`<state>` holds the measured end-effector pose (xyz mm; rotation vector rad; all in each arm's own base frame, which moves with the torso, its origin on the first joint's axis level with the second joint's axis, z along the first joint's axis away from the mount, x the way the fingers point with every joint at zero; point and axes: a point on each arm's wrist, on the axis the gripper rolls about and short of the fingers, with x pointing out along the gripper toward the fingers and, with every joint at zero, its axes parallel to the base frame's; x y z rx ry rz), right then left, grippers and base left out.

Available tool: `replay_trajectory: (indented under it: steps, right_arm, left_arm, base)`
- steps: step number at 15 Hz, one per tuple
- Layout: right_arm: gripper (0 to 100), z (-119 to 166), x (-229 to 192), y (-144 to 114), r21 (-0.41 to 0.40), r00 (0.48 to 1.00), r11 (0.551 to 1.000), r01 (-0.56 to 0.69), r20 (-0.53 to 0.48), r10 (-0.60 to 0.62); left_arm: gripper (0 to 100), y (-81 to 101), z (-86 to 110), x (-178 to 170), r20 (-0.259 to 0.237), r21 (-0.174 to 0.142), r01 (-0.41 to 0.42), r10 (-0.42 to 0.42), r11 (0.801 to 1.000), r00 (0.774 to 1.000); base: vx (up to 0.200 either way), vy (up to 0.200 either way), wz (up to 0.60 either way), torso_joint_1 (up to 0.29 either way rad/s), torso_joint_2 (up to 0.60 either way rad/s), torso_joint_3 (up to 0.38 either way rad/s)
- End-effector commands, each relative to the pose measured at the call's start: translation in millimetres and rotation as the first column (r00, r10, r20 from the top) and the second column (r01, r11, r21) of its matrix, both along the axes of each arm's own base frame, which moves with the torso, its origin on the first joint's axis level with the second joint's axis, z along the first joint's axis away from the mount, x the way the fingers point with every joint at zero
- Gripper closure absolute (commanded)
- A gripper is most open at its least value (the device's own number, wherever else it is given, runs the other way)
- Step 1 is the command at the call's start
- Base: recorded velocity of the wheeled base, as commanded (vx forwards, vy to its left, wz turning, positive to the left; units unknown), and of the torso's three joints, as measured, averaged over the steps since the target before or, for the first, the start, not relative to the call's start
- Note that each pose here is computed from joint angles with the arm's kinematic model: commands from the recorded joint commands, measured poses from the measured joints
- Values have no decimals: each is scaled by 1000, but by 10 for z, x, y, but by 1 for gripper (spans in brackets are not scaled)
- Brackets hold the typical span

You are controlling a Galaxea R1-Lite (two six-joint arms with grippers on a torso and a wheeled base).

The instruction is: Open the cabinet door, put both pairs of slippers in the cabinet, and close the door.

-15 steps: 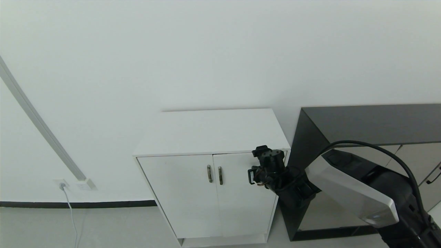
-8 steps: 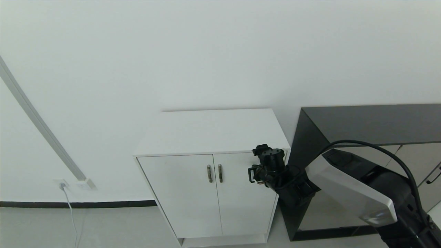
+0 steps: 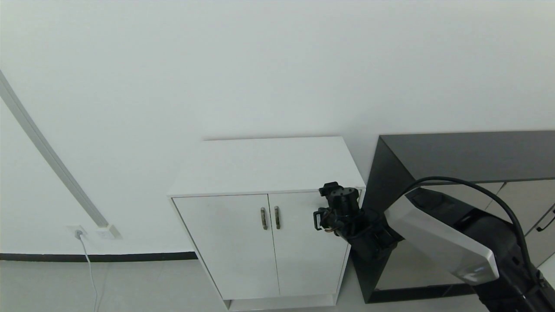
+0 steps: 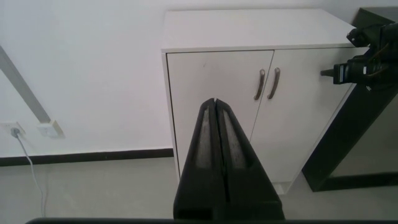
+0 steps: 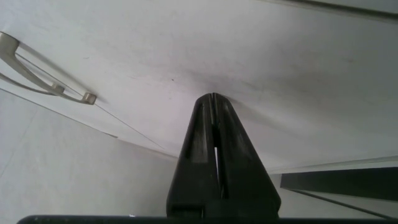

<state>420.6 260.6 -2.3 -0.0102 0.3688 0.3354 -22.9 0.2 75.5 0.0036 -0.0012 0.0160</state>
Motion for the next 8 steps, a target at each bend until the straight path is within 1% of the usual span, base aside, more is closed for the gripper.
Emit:
replay_trajectory:
  steps: [1, 5, 8]
  right_arm:
    - [100, 41, -21, -1, 2, 1000, 1000, -2, 2, 2]
    - [100, 116, -96, -32, -1, 1000, 1000, -2, 0, 2]
    - [100, 124, -227, -115, 1, 1000, 1000, -2, 3, 2]
  left_arm:
    - [100, 0, 0, 1, -1, -1, -1, 1, 1000, 1000]
    - [100, 0, 0, 1, -1, -1, -1, 1, 1000, 1000]
    - [100, 0, 0, 1, -1, -1, -1, 1, 1000, 1000]
  base:
    - [0, 0, 0, 0, 0, 0]
    - [0, 0, 0, 0, 0, 0]
    - [0, 0, 0, 0, 0, 0]
